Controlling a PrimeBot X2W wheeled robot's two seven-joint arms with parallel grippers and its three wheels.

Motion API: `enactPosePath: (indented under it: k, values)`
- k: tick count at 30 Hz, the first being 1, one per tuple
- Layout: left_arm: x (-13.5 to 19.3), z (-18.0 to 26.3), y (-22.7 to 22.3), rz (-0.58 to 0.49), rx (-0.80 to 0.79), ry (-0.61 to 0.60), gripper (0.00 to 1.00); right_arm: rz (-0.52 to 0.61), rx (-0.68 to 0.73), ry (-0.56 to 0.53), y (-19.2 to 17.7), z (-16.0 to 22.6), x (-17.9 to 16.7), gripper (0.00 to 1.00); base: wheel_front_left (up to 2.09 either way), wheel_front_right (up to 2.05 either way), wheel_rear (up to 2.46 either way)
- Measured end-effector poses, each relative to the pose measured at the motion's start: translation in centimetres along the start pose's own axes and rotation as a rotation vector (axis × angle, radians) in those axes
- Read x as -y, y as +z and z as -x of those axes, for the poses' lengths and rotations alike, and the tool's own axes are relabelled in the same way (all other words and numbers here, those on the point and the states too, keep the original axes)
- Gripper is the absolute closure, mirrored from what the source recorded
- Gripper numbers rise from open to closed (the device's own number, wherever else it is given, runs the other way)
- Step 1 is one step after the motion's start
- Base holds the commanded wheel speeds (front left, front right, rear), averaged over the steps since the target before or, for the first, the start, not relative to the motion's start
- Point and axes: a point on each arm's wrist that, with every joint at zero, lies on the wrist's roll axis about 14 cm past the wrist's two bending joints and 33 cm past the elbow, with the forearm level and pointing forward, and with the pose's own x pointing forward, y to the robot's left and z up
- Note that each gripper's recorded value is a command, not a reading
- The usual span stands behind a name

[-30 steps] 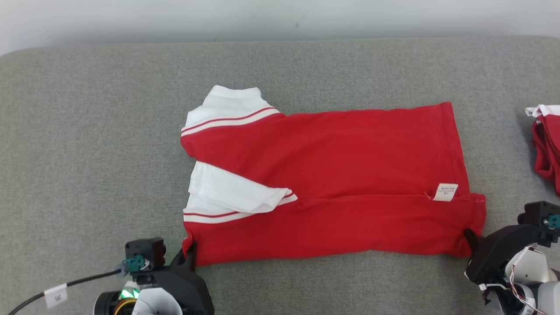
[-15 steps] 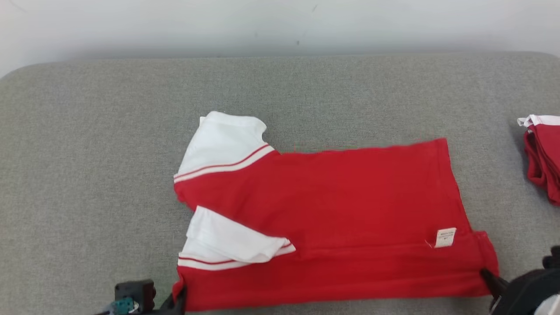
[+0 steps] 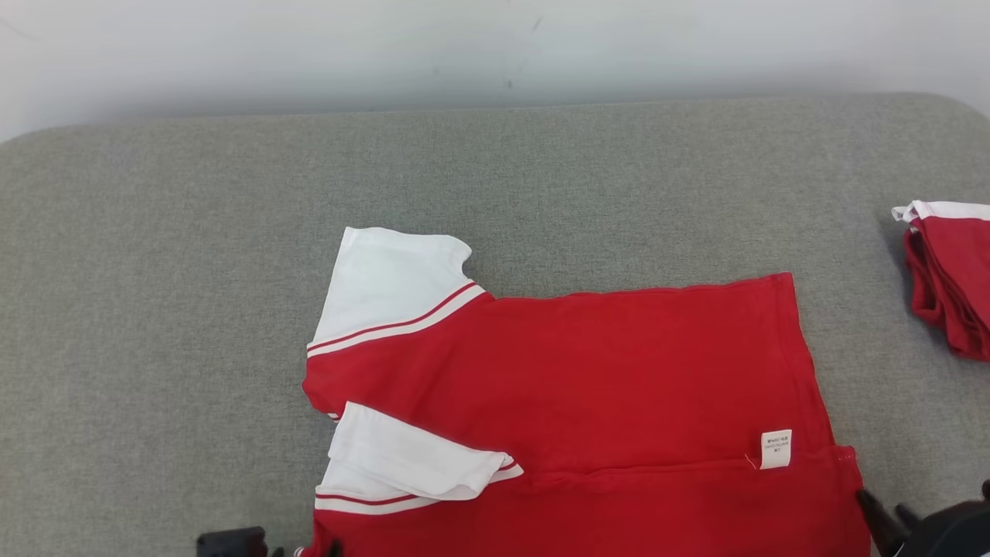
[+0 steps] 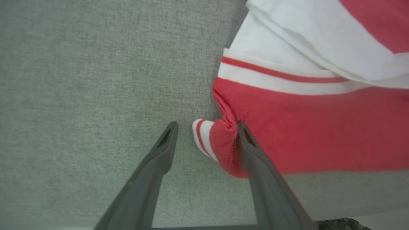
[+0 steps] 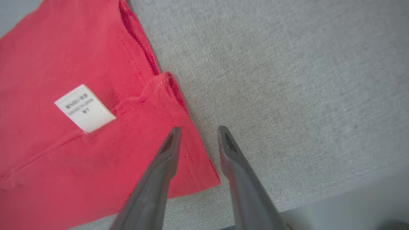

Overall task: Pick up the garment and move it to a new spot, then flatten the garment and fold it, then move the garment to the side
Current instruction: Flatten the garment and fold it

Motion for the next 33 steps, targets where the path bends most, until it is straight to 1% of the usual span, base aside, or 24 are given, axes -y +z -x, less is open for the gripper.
enactPosePath:
  k: [6,7,9,13,18,22,26,28,33]
  values:
    - [-1.5,0.4,2.9,-0.005,0.076,0.049,0.00,0.075,0.160,-0.004,4.6,0.7,-1.4,0.00,0.00,0.00,0.00]
    - [-1.5,0.4,2.9,-0.005,0.076,0.049,0.00,0.075,0.160,-0.004,4.6,0.7,-1.4,0.00,0.00,0.00,0.00]
    - [-1.9,0.6,4.8,-0.011,0.133,0.056,0.00,0.105,0.212,-0.006,6.3,1.1,-2.0,0.00,0.00,0.00,0.00]
    - [-1.5,0.4,9.9,-0.066,0.282,0.020,0.00,0.145,0.265,0.022,8.9,0.8,-4.0,0.00,0.00,0.00,0.00]
    - [0.1,-1.5,14.5,-0.128,0.362,-0.050,0.00,0.184,0.258,0.079,11.2,-1.1,-7.0,0.00,0.00,0.00,0.00]
    - [1.1,-4.1,16.6,-0.149,0.354,-0.082,0.00,0.219,0.240,0.120,12.8,-3.0,-9.4,0.00,0.00,0.00,0.00]
    - [1.8,-7.0,18.7,-0.184,0.329,-0.100,0.00,0.259,0.248,0.136,15.1,-4.6,-11.2,0.00,0.00,0.00,0.00]
    - [2.0,-8.5,19.5,-0.194,0.312,-0.106,0.00,0.289,0.244,0.128,16.1,-5.5,-11.5,0.00,0.00,0.00,0.00]
    - [1.8,-12.3,20.5,-0.239,0.236,-0.094,0.00,0.325,0.209,0.117,16.7,-7.8,-11.9,0.00,0.00,0.00,0.00]
